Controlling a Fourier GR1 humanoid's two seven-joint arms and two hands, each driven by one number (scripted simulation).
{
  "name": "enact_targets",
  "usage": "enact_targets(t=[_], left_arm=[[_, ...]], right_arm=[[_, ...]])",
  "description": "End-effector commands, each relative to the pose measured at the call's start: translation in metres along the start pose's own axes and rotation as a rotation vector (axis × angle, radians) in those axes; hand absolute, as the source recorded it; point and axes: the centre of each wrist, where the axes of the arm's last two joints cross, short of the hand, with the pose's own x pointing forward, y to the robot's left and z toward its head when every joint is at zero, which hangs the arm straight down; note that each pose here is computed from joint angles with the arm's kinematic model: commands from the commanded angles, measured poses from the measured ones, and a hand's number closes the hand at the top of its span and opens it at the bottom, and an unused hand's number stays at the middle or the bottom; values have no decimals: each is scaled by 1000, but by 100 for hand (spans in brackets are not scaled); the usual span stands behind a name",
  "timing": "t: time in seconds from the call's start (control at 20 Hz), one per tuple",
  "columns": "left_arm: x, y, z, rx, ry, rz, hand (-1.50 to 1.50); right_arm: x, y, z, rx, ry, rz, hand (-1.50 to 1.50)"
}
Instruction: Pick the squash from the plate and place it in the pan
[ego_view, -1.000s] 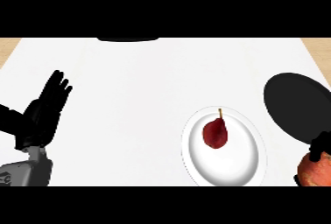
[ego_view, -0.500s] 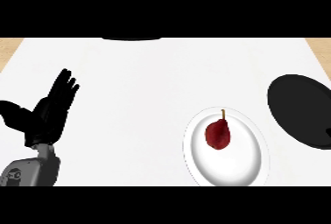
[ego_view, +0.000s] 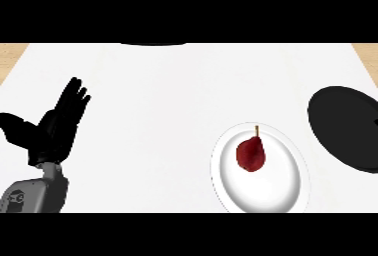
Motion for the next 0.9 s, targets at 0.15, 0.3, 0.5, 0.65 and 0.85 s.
enact_targets(t=[0.15, 0.3, 0.5, 0.65, 0.85], left_arm=[[-7, -20, 5, 4, 6, 8, 0], [6, -4, 4, -4, 0, 1, 0], [6, -15, 1, -2, 1, 9, 0], [6, -7, -13, 5, -5, 8, 0], [11, -2, 1, -34, -5, 6, 0]], right_arm=[[-35, 52, -20, 81, -61, -46, 150], [-35, 88, -27, 91, -39, -22, 150], [-52, 89, -16, 165, 175, -85, 150], [-60, 111, -5, 244, 227, -111, -150], [-73, 116, 8, 281, 194, -162, -150]])
